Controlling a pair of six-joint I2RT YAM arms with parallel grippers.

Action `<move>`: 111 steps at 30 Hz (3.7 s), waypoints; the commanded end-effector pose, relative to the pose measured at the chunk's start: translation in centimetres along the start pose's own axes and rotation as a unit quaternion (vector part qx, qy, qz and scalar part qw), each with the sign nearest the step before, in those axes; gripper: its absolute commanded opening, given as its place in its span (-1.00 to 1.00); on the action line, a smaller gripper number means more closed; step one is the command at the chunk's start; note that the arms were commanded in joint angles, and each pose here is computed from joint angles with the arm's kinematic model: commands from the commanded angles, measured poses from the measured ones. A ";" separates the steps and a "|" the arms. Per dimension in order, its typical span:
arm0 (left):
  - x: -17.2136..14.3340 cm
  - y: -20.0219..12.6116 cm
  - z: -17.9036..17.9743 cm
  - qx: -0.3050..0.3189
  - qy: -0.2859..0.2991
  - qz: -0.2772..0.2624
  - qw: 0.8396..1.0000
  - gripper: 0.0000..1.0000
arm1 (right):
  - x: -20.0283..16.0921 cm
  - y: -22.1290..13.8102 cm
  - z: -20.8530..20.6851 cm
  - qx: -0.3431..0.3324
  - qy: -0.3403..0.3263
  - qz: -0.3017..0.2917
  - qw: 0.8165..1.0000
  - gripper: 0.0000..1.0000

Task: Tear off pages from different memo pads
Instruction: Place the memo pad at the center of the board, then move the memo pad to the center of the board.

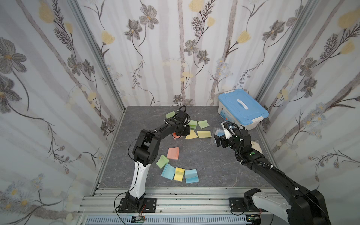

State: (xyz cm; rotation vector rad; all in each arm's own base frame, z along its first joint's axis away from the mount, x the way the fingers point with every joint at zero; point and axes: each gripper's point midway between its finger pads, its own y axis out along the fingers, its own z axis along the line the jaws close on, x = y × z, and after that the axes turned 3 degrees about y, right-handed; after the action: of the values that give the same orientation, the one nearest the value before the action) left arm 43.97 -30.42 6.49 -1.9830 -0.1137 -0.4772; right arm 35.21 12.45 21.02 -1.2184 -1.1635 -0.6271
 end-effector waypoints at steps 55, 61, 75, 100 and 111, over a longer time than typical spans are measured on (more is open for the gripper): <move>-2.1 0.9 2.0 -0.055 -0.003 0.123 0.991 -0.76 | -0.9 1.5 1.8 0.029 -0.027 0.016 0.999 1.00; -0.4 1.1 2.4 -0.036 -0.019 0.095 0.995 -0.76 | -1.0 1.6 1.9 0.031 -0.030 0.019 0.999 1.00; 1.2 2.4 2.0 -0.043 -0.035 0.080 0.995 -0.50 | -1.4 2.2 2.6 0.040 -0.037 0.028 0.998 1.00; -7.2 -12.2 -0.2 0.010 -0.009 -0.078 0.997 0.14 | -6.0 2.5 -0.4 -0.049 0.148 0.176 0.972 1.00; -19.5 -12.0 -1.8 -0.028 0.038 0.003 0.999 0.07 | -13.8 -1.3 8.7 0.094 0.147 0.288 0.941 0.58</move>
State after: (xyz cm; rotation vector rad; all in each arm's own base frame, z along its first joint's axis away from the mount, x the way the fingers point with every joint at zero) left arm 23.13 -24.50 10.16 -2.0174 -0.0430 -0.5623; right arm 29.16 15.88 9.14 -1.2319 -0.6139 -0.3167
